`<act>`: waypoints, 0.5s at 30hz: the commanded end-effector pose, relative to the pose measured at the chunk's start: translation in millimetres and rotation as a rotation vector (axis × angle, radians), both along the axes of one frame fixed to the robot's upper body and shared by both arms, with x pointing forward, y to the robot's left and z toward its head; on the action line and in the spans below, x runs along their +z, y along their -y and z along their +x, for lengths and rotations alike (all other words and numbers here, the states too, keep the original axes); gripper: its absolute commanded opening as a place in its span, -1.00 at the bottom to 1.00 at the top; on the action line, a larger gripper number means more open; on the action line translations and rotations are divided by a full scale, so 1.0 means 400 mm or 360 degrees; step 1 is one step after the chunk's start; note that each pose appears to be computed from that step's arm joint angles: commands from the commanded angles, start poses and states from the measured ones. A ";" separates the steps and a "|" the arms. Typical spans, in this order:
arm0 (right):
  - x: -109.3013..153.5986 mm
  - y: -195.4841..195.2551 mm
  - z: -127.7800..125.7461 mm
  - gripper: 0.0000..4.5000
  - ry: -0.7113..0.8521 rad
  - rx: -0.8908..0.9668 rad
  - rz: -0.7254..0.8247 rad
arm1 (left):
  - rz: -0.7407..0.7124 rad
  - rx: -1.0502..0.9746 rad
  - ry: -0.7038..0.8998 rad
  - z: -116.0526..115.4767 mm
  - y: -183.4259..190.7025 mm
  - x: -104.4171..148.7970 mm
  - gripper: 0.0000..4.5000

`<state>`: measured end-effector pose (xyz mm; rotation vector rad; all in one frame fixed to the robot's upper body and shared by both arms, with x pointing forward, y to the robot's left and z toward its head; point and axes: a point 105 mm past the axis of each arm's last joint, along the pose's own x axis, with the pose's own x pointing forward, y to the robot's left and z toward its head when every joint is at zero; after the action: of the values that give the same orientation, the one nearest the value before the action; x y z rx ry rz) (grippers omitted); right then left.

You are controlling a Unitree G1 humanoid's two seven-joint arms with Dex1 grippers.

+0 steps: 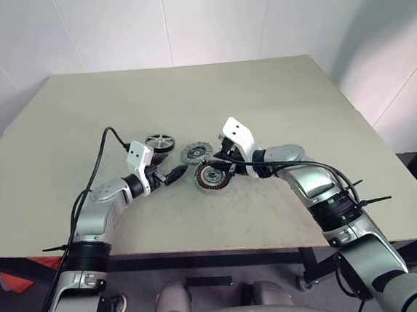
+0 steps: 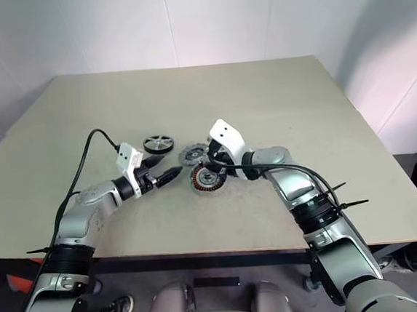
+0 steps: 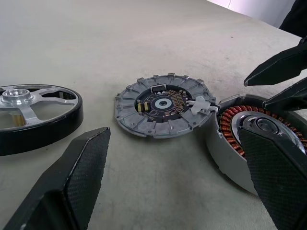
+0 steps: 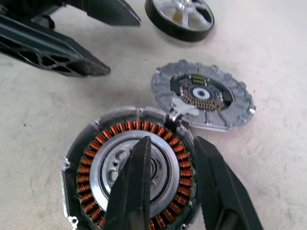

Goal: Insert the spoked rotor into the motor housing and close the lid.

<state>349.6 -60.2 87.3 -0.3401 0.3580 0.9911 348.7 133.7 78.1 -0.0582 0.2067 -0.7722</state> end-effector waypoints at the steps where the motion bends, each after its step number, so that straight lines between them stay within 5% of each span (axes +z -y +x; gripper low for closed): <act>1: 0.022 -0.007 0.009 -0.29 0.0074 0.0018 -0.0015 | -0.0004 0.0012 0.0082 0.015 -0.007 0.035 1.00; 7: -0.041 -0.011 -0.002 -0.29 -0.0006 0.0013 -0.0074 | -0.0003 0.0010 0.0085 0.017 -0.005 0.035 1.00; 15: -0.046 -0.017 -0.029 -0.29 -0.0004 0.0063 -0.0075 | 0.0003 0.0016 0.0092 0.019 -0.010 0.038 1.00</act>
<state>341.9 -52.0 73.4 -0.3611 0.3612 1.0184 350.6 135.1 76.4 -0.0570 0.2109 -0.7655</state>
